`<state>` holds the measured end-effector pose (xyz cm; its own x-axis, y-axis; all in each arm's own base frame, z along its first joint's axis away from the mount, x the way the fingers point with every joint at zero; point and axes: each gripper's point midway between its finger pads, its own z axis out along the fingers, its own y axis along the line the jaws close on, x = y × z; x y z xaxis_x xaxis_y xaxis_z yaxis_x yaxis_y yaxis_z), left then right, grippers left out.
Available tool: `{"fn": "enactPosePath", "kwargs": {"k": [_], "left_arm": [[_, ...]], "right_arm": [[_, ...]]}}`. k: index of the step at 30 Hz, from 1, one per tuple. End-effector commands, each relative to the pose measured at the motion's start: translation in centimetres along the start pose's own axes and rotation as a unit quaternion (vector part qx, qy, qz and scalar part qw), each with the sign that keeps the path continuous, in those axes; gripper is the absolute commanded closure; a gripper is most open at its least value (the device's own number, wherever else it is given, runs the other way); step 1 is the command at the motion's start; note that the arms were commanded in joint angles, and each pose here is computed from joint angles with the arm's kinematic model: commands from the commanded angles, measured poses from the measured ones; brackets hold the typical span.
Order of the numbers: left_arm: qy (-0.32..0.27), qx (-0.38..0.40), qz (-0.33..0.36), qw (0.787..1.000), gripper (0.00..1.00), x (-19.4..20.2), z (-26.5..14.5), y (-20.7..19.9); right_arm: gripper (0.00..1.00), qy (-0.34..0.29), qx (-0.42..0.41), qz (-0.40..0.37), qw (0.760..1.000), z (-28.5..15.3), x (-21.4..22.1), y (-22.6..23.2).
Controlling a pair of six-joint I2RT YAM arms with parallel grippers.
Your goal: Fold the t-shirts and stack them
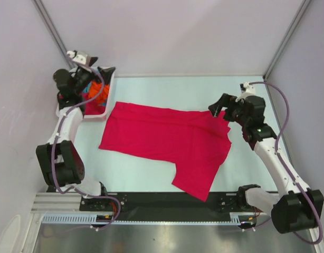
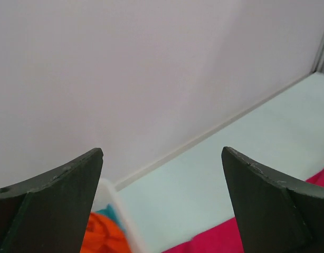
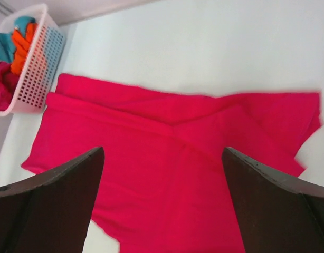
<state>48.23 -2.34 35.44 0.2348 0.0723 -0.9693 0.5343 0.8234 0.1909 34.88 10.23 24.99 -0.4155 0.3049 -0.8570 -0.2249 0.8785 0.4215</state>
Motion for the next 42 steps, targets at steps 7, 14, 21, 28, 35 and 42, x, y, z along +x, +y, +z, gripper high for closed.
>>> {"fn": "enactPosePath", "kwargs": {"k": [7, 14, 21, 28, 35, 42], "left_arm": [[0.258, -0.134, -0.238, 0.927, 0.0, 8.4, 2.8, -15.4], [0.384, -0.244, -0.268, 0.849, 0.0, 17.1, -7.9, -16.7], [0.445, -0.337, -0.321, 0.765, 0.0, 21.6, -13.2, -15.0], [0.443, -0.349, -0.333, 0.755, 0.0, 22.7, -13.4, -15.2], [0.434, -0.384, -0.339, 0.741, 0.0, 23.1, -14.7, -14.9], [0.432, -0.382, -0.346, 0.74, 0.0, 23.2, -14.8, -15.3]], "right_arm": [[0.0, 0.116, 0.23, 0.141, 0.956, 1.8, 10.8, -3.1], [0.0, 0.172, 0.277, 0.173, 0.929, 0.9, 17.0, -5.4], [0.0, 0.186, 0.318, 0.202, 0.908, 2.2, 20.0, -8.3], [0.0, 0.205, 0.36, 0.198, 0.888, 2.5, 21.4, -12.0], [0.0, 0.196, 0.402, 0.192, 0.874, 1.3, 20.2, -16.5], [0.0, 0.197, 0.402, 0.168, 0.878, 0.6, 18.8, -16.8]]}}
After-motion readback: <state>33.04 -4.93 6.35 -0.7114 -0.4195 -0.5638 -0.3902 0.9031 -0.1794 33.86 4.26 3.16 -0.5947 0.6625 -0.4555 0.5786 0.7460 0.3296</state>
